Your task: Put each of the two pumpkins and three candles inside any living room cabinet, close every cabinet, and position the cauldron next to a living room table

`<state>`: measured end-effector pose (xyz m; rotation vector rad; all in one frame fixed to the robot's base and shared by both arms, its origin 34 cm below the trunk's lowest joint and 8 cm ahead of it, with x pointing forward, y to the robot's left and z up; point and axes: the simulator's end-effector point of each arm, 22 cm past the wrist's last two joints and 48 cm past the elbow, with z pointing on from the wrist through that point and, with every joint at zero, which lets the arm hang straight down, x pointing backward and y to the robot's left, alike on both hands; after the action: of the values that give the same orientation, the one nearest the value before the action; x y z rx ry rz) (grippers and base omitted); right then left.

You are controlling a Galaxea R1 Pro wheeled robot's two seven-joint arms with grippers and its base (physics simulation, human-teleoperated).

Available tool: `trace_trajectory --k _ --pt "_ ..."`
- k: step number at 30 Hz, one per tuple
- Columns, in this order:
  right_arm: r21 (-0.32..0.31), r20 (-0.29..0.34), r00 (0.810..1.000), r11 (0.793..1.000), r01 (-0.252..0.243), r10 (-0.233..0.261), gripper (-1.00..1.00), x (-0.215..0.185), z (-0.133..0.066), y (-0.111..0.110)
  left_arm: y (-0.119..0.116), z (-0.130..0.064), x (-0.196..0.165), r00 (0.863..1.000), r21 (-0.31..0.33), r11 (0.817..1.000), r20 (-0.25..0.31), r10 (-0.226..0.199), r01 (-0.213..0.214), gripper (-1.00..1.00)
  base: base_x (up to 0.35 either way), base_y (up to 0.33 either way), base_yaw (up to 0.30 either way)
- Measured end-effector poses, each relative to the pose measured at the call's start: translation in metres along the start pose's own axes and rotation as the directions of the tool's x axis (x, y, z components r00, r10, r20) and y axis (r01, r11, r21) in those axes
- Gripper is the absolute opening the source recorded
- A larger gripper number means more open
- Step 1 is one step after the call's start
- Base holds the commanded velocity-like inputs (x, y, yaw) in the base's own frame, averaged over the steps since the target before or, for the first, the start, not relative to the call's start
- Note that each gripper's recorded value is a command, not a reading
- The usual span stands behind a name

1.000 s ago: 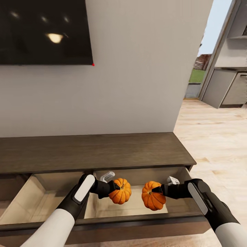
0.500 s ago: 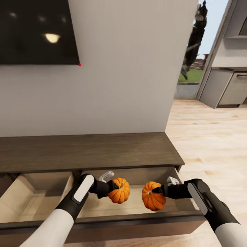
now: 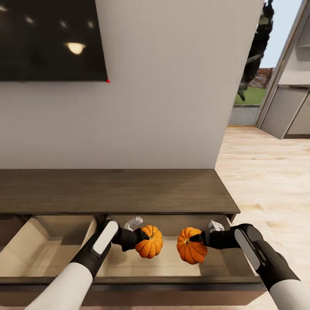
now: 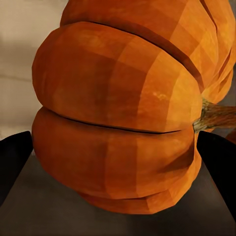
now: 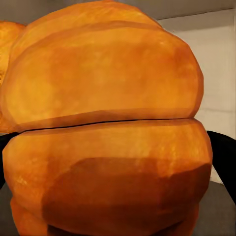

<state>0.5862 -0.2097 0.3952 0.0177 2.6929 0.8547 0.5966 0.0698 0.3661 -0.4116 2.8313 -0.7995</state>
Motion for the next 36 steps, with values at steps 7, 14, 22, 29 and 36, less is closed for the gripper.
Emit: trace_trajectory --k 7,14,22,29,36 --pt "-0.001 0.001 1.000 1.000 0.001 -0.001 -1.00 0.000 0.000 0.001 -0.002 0.006 0.009 1.000 0.013 1.000 -0.025 -0.003 0.003 -1.00 0.114 0.000 0.001" --pt "-0.002 0.000 1.000 1.000 0.002 -0.002 -1.00 0.000 0.000 0.001 0.010 0.014 0.025 0.997 -0.012 1.000 -0.074 -0.014 0.013 -1.00 0.007 0.000 0.000" --pt "-0.001 -0.002 1.000 1.000 0.004 -0.004 -1.00 0.001 0.001 0.001 0.021 0.016 0.024 0.997 -0.038 0.999 -0.071 -0.018 0.015 -1.00 0.000 0.000 0.000" --pt "0.000 -0.008 1.000 1.000 0.004 -0.004 -1.00 0.002 0.004 0.000 0.025 0.019 0.025 0.997 -0.046 0.999 -0.072 -0.019 0.015 -1.00 0.000 0.000 0.000" --pt "0.002 -0.025 1.000 1.000 -0.007 0.007 -1.00 0.007 0.011 -0.006 0.031 0.028 0.029 0.996 -0.055 0.998 -0.088 -0.026 0.021 -1.00 0.000 0.000 0.000"
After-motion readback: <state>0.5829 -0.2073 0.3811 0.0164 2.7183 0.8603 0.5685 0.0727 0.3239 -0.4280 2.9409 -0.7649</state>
